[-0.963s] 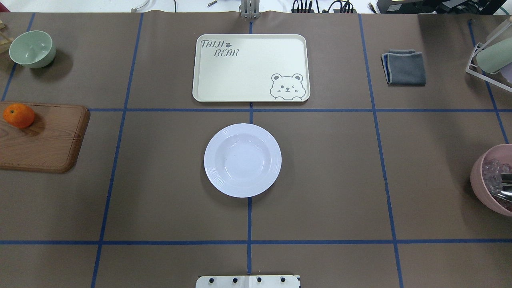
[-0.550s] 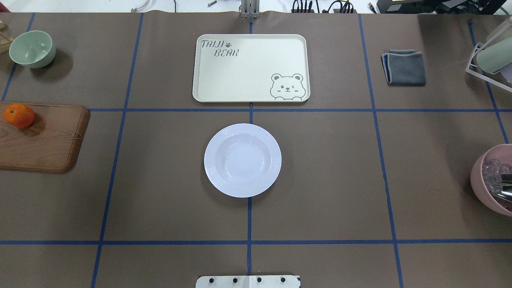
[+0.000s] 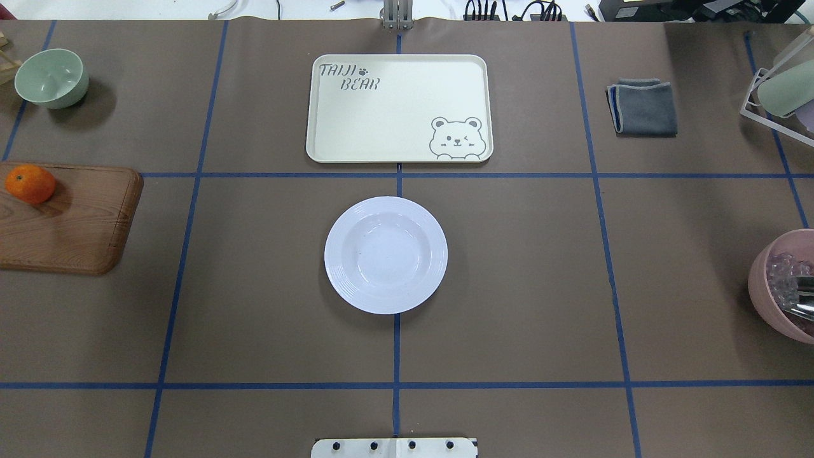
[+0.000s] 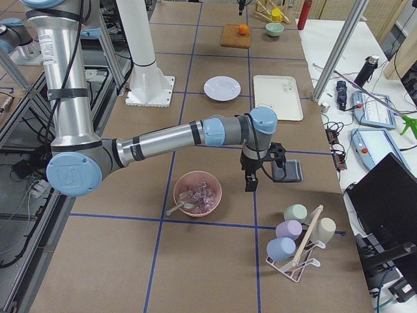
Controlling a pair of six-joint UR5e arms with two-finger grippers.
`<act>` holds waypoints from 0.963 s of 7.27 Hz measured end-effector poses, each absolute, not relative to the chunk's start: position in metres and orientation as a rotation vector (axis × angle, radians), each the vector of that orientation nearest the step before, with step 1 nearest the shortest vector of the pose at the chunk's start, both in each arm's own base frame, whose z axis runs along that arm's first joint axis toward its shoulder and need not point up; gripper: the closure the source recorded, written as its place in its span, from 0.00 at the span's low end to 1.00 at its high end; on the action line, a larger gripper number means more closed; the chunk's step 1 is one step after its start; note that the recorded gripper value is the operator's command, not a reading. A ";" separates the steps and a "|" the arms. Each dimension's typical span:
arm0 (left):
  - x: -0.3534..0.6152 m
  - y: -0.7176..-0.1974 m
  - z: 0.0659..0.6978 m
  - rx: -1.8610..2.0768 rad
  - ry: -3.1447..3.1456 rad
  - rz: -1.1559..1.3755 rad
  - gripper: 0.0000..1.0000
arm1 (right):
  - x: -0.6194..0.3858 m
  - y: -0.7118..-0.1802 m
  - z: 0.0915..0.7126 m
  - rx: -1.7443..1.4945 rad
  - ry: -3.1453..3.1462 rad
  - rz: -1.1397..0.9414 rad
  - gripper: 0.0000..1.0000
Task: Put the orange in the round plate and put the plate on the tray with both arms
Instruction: 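Lower the left gripper onto the orange on the wooden board and grasp it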
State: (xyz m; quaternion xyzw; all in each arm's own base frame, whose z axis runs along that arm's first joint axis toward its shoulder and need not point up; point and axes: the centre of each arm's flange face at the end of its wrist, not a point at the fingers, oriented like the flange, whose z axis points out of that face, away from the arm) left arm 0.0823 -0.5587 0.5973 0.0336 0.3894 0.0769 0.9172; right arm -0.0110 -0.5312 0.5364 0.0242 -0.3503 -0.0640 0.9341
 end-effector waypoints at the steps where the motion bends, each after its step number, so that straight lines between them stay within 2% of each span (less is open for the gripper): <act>1: 0.092 -0.561 0.604 0.065 0.806 0.141 0.02 | -0.014 -0.531 0.536 0.055 -0.719 -0.136 0.00; 7: 0.140 -0.579 0.634 0.043 0.749 0.130 0.02 | -0.020 -0.531 0.535 0.052 -0.729 -0.140 0.00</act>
